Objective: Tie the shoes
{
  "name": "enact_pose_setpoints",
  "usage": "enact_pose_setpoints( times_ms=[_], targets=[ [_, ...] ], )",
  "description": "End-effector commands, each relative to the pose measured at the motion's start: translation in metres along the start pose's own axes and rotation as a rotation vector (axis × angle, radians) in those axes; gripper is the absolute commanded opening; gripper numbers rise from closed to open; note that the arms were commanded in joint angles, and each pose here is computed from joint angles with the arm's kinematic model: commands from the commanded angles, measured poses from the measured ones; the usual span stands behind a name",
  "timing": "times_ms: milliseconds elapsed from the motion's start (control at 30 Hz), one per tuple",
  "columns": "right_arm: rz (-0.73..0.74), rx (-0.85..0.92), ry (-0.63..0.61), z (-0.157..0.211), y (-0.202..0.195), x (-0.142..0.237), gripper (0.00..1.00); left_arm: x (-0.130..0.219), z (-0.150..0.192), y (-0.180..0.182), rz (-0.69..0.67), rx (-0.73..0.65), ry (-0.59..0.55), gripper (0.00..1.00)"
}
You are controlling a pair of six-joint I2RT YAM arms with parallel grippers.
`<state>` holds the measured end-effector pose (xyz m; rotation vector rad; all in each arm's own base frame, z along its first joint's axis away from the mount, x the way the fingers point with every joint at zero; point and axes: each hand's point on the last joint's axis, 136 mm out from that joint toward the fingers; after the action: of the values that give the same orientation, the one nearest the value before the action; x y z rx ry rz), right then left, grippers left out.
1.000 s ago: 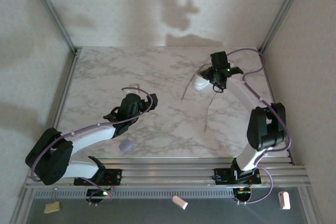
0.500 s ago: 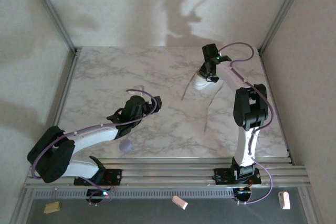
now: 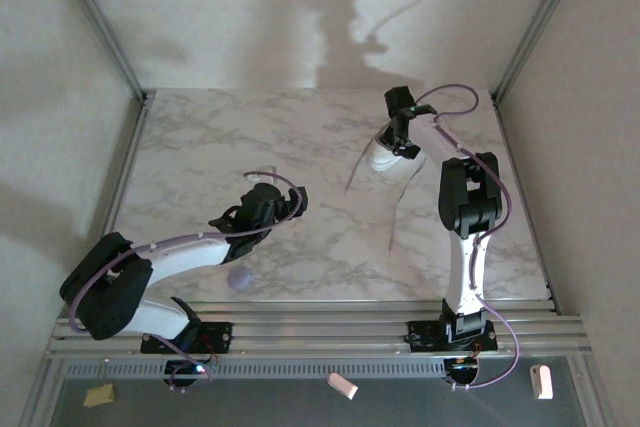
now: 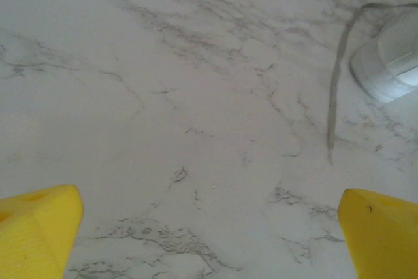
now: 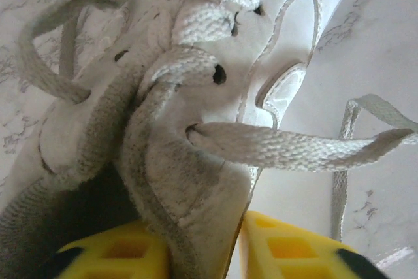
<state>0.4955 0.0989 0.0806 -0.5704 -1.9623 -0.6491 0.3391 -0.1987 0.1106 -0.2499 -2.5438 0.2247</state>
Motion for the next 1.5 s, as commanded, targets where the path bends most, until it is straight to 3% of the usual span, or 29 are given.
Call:
enact_pose_setpoints(
  times_ms=[0, 233, 400, 833, 1267, 1467],
  targets=[
    [0.015, 0.014, -0.002, -0.001, -0.008, 0.004, 0.21, -0.009, -0.005, -0.011, 0.004, -0.018, 0.016, 1.0],
    [0.01, 0.047, 0.009, 0.003, -0.03, 0.016, 0.05, -0.049, 0.001, -0.043, 0.032, -0.075, 0.091, 0.91],
    [-0.023, 0.103, 0.029, 0.009, -0.042, 0.031, 0.0, -0.087, 0.007, -0.066, 0.009, -0.129, 0.155, 0.85],
    [-0.14, 0.172, 0.069, 0.021, -0.057, 0.067, 0.0, -0.157, 0.043, -0.11, -0.021, -0.233, 0.333, 0.8],
    [-0.155, 0.165, 0.067, 0.021, -0.062, 0.073, 0.0, -0.181, 0.059, -0.115, -0.166, -0.394, 0.429, 0.71],
    [-0.165, 0.162, 0.066, 0.021, -0.061, 0.075, 0.0, -0.187, 0.072, -0.113, -0.217, -0.447, 0.461, 0.6]
  ],
)
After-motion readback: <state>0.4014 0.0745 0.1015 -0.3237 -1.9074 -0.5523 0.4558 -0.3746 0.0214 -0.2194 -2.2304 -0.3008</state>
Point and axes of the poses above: each hand's point on the last joint's axis, 136 mm out from that joint toward the fingers, its own x axis back along the fingers, its own y axis along the line the jaws close on, z = x × y, and after that the axes turned 10 degrees about -x, right-handed
